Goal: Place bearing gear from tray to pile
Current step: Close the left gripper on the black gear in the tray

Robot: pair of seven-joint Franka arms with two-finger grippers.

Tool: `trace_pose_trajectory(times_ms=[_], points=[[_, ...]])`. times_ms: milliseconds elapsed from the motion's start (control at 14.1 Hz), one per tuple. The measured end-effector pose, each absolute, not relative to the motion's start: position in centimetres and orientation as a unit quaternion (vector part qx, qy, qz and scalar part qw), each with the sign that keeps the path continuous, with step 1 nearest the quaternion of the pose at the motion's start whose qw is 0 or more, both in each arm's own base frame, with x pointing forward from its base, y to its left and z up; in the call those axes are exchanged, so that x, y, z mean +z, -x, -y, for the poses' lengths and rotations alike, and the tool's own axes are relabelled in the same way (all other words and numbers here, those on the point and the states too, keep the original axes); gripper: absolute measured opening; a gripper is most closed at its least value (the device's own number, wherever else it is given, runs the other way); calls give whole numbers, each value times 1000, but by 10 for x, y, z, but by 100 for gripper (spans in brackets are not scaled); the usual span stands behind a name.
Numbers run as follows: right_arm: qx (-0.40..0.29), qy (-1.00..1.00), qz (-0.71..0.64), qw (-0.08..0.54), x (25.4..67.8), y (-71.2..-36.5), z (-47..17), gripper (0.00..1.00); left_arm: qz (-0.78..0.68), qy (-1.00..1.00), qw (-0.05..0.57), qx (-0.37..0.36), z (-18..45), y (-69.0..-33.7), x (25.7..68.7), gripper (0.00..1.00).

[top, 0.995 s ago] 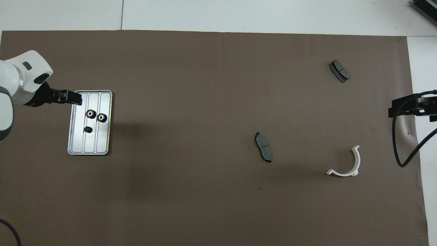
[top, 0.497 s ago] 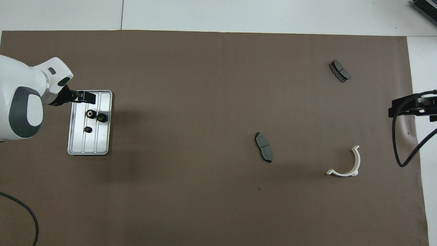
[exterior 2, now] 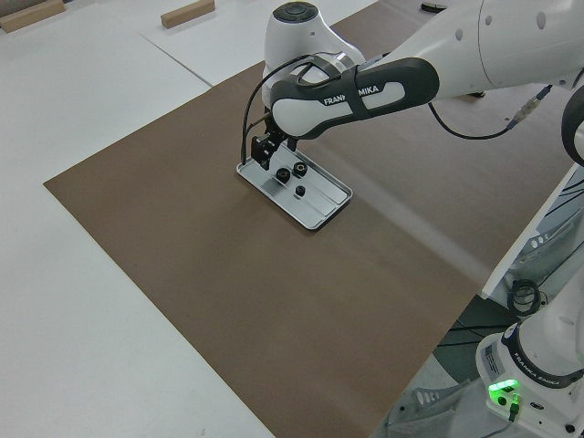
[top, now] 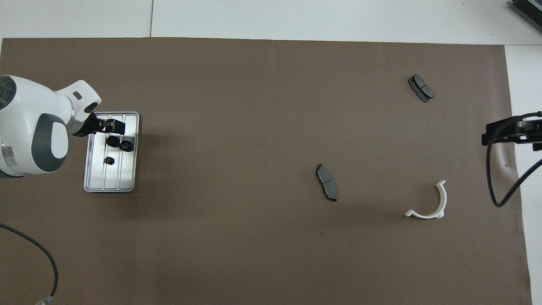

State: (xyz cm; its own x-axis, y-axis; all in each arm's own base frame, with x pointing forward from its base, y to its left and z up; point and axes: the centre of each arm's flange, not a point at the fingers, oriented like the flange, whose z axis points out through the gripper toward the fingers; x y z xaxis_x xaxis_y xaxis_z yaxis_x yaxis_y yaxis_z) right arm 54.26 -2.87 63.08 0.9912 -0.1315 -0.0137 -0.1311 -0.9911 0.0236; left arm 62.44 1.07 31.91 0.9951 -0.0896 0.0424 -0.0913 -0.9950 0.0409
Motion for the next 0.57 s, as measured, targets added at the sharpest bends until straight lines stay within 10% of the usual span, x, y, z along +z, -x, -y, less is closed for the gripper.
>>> trace_pose_trajectory(times_ms=[569], points=[[-8,-998,66,11,631,-543,29,100,43,-999,22,10,-10,-616,308,69]])
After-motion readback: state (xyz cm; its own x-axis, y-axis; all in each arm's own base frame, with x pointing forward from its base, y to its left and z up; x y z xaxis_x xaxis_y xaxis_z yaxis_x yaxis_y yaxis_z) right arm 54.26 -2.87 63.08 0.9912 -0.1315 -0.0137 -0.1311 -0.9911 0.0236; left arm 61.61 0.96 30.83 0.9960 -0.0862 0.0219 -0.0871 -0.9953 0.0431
